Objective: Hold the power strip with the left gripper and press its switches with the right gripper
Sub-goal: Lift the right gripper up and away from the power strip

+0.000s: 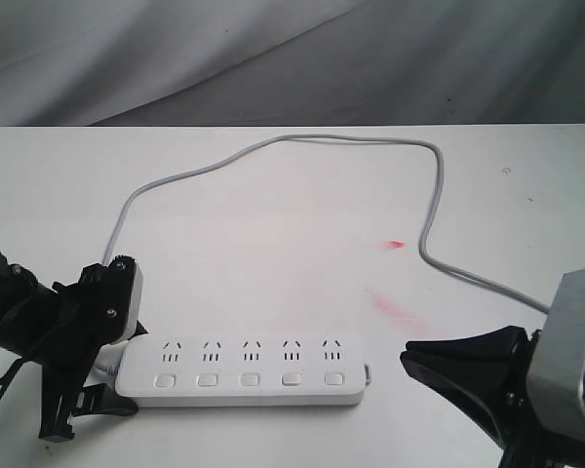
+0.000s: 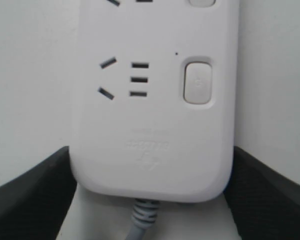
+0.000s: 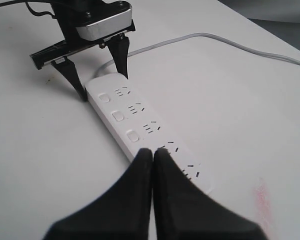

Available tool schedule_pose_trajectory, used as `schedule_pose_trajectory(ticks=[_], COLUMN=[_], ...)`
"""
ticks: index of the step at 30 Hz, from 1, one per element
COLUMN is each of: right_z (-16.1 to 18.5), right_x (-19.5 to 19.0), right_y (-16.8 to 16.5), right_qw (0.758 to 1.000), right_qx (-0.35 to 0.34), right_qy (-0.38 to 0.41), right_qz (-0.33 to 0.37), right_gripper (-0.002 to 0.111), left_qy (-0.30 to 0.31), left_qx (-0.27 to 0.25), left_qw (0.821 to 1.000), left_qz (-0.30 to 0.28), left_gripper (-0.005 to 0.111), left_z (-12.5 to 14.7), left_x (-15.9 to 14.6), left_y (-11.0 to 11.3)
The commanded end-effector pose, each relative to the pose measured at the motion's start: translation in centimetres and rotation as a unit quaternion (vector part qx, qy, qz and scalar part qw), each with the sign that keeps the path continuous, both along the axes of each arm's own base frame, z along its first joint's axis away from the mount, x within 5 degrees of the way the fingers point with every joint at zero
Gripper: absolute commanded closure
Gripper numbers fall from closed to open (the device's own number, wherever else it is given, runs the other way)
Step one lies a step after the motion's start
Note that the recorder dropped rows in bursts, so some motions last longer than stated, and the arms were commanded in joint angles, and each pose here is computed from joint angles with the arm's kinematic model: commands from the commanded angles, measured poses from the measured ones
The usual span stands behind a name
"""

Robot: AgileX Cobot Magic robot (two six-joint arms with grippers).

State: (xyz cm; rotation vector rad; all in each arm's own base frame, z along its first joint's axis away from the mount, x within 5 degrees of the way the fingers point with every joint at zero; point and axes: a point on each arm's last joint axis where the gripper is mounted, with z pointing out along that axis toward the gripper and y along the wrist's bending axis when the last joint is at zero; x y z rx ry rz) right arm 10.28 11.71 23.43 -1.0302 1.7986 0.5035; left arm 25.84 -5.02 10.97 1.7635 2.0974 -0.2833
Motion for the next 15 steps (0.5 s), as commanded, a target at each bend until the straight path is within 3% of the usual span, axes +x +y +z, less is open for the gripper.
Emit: schedule_pose_trajectory(ticks=[1, 15], right_z=[-0.01, 0.09], right_x=[-0.04, 0.29], right_y=[-0.12, -0.32], right_qw=[1.000, 1.000], right_qx=[0.002, 0.001], right_qy=[-0.001, -0.012], right_qz=[-0.004, -0.022], right_gripper=[0.108, 0.108], left_qy=[-0.011, -0.011], left_qx=[0.013, 0.013], left_qw=[1.000, 1.000], left_qz=[0.002, 0.002], left_gripper=[0.052, 0.052], left_z=[-0.16, -0.16], left_x=[0.27, 0.27], left_y=[0.27, 0.27])
